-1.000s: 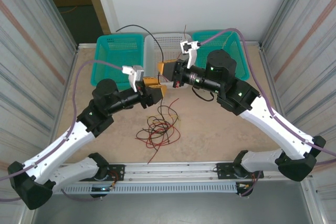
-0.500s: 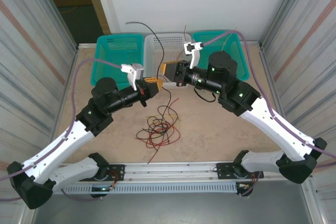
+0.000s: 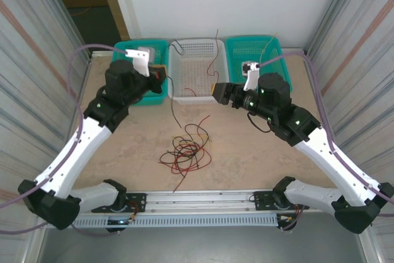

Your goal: Untangle the cables

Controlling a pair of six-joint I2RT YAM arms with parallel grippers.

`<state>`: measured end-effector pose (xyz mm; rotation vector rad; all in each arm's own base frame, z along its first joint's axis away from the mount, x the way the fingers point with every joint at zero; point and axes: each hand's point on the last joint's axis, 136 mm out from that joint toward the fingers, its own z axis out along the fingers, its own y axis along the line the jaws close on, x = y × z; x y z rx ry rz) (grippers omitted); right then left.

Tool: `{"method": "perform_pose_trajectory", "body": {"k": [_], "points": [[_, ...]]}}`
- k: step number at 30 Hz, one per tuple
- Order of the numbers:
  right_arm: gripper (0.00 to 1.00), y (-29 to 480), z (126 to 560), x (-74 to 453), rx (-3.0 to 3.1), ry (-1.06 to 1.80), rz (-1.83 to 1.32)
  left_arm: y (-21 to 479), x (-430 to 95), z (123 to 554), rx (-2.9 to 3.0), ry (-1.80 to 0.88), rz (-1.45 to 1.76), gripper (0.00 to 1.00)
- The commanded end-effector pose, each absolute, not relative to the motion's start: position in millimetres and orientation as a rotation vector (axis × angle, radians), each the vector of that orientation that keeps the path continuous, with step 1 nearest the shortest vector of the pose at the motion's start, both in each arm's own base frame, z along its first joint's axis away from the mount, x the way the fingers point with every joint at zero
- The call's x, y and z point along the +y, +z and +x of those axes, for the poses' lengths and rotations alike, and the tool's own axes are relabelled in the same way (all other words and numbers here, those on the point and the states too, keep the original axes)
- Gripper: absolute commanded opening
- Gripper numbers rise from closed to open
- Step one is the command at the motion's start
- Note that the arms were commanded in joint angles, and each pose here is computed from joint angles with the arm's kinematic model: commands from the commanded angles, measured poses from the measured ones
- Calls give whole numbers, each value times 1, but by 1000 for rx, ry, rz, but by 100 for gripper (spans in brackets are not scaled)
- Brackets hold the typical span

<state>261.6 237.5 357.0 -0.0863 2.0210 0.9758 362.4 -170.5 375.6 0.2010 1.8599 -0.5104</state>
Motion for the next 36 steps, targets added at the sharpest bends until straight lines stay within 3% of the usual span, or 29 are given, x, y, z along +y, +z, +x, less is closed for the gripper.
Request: {"method": "perform_pose_trajectory", "body": {"k": [1,6,10,11,13,15,19,23,29,36], "points": [[67,333,258,237,2097,994,-29,392,-140,388,1843,-362,172,0],[65,315,253,255,2148,1024,-63,394,-108,445,1847,-288,90,0],[63,306,245,268,2191,978,-135,368,-82,492,1908,-211,19,19],[63,304,243,270,2200,963,-148,361,-79,500,1925,-195,12,28],[63,301,238,272,2215,941,-174,343,-71,512,1966,-152,-30,59],[63,297,235,270,2229,910,-186,330,-69,513,2018,-157,-69,69],[65,282,235,262,2266,837,-175,323,-81,491,2035,-282,-103,70],[64,246,241,256,2369,709,-159,317,-102,448,2047,-399,-104,66],[58,160,248,249,2629,477,-110,278,-161,357,2137,-568,73,62],[54,93,246,269,2798,452,-137,227,-200,266,2250,-710,132,61]]}}
